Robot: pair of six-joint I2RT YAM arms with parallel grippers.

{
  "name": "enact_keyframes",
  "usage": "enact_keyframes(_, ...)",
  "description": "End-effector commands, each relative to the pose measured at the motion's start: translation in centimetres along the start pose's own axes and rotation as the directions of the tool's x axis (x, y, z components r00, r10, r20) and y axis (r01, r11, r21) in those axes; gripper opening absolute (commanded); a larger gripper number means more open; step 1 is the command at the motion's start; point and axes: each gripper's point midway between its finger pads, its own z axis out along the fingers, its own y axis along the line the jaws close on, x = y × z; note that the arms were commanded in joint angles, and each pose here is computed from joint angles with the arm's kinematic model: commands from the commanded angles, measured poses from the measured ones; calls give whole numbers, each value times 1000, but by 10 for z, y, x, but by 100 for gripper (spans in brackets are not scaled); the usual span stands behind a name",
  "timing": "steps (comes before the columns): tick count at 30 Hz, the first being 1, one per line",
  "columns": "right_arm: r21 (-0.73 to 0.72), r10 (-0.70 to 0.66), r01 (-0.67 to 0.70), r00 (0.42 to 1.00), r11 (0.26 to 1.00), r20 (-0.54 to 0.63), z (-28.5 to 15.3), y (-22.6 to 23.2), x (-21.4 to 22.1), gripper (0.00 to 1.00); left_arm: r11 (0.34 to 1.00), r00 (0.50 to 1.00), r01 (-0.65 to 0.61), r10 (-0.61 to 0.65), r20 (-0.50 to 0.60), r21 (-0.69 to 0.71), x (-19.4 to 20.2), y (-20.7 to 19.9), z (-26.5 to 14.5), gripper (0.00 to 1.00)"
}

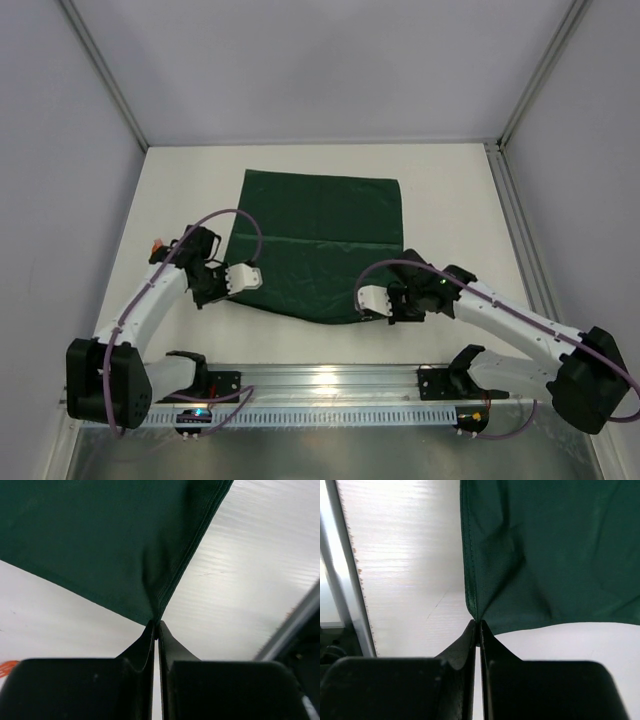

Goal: Fold the napkin into a case and place the utensils inside
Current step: Fold and flatten the napkin at the center of the board.

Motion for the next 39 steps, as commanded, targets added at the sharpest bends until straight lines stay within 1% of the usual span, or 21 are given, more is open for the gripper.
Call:
enact_keyframes(1,-31,-3,6,994,1000,106,-29,10,-25,4,992,996,88,-90,23,89,-7,-29,-27,0)
enact_keyframes(5,-6,16,-15,984,1000,175,-55,9,-42,4,985,980,159,-166,108,70,-29,-24,-60,0)
enact_keyframes(10,149,84,-120,970,982,227,-72,-24,-56,4,947,929,319,-302,213,-48,-52,15,-94,0)
enact_keyframes(12,211,109,-163,964,964,243,-73,-46,-61,4,921,913,361,-318,255,-145,-58,45,-102,0)
enact_keyframes(13,242,127,-184,964,953,234,-73,-57,-59,4,892,887,424,-375,269,-156,-59,56,-98,0)
enact_keyframes(14,271,174,-239,954,933,243,-72,-77,-58,4,869,870,447,-367,330,-211,-66,80,-103,0)
enact_keyframes(15,282,207,-274,947,919,246,-72,-88,-55,4,852,858,470,-378,348,-233,-68,92,-104,0)
enact_keyframes(16,285,241,-312,936,906,257,-70,-99,-53,4,828,834,514,-420,359,-225,-70,105,-98,0)
enact_keyframes(17,307,265,-354,918,884,295,-76,-118,-55,4,812,822,523,-403,402,-257,-78,126,-105,0)
enact_keyframes(18,304,333,-412,901,859,278,-66,-133,-39,4,800,811,538,-406,420,-264,-83,137,-107,0)
enact_keyframes(20,354,366,-454,885,818,290,-63,-161,-30,4,773,786,579,-445,430,-258,-87,162,-96,0)
enact_keyframes(21,376,372,-462,882,803,289,-64,-175,-28,4,756,773,589,-422,474,-287,-97,184,-107,0)
enact_keyframes(23,380,415,-486,873,787,256,-47,-194,-15,4,744,759,612,-458,463,-266,-100,206,-89,0)
enact_keyframes(24,404,418,-490,871,773,257,-51,-208,-15,4,729,747,623,-445,493,-284,-107,223,-98,0)
enact_keyframes(25,393,455,-506,862,768,222,-36,-215,-3,4,721,743,630,-452,494,-288,-108,233,-94,0)
enact_keyframes(26,410,459,-511,859,756,225,-40,-230,-4,4,715,743,639,-481,466,-282,-104,244,-76,0)
enact_keyframes(28,417,518,-538,838,732,173,-24,-243,14,4,701,737,648,-477,480,-298,-110,266,-77,0)
enact_keyframes(30,446,536,-547,828,708,166,-26,-263,18,4,696,737,656,-505,449,-293,-105,279,-54,0)
enact_keyframes(32,438,577,-576,803,691,146,-14,-271,29,4,691,737,654,-492,462,-307,-110,295,-53,0)
enact_keyframes(33,451,575,-579,802,679,163,-19,-282,26,4,692,738,656,-507,445,-301,-108,300,-40,0)
enact_keyframes(39,438,583,-604,787,666,200,-9,-304,25,4,688,742,654,-502,445,-314,-110,322,-28,0)
